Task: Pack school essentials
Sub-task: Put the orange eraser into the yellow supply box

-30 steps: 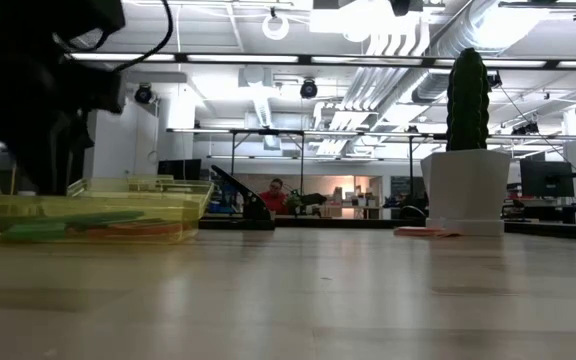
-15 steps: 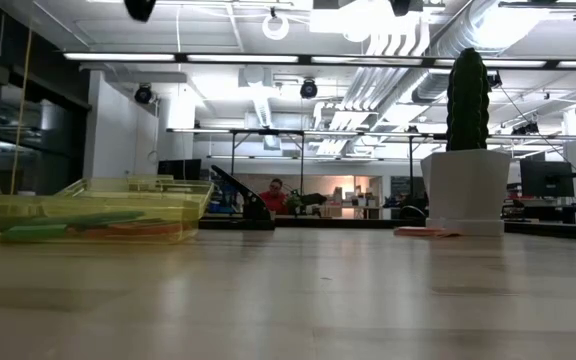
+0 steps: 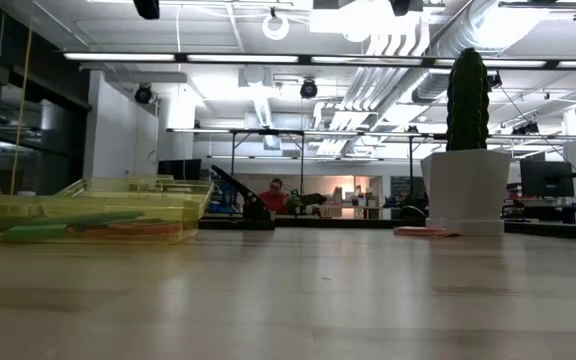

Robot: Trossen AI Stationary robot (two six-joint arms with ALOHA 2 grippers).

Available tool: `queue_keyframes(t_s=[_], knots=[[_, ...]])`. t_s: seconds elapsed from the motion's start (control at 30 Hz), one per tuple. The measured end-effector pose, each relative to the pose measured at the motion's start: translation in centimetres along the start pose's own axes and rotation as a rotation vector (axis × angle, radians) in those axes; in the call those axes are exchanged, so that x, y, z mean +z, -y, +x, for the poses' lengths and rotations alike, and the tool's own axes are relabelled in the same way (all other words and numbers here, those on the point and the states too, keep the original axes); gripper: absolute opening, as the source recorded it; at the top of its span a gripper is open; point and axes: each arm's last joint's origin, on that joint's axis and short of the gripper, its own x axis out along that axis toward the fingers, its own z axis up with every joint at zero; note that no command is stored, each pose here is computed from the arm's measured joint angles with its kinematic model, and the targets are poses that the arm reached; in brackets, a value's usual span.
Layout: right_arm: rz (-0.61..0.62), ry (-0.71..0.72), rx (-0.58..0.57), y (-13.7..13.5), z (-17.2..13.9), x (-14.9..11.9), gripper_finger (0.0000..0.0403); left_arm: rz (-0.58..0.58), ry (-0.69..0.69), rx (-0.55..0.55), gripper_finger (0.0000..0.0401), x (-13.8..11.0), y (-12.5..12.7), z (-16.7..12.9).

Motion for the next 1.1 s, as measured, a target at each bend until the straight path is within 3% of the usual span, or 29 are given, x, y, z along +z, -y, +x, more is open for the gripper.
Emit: queue_keyframes(t_s=[0.6,0.8,1.1], knots=[[0.000,0.001,0.000,0.0,0.0,0.0,0.0158,0.052,-0.040,0.032,0.0158,-0.4,-0.1,0.0],[0.001,0.000,0.000,0.0,0.0,0.0,0.0158,-0.005,-0.275,0.054,0.0158,-2.1,0.3,0.4],[0.027,-0.045,-0.015,0.1,0.0,-0.4,0.0158,0.073,-0.816,-0.098,0.0158,-4.2,5.2,1.3]])
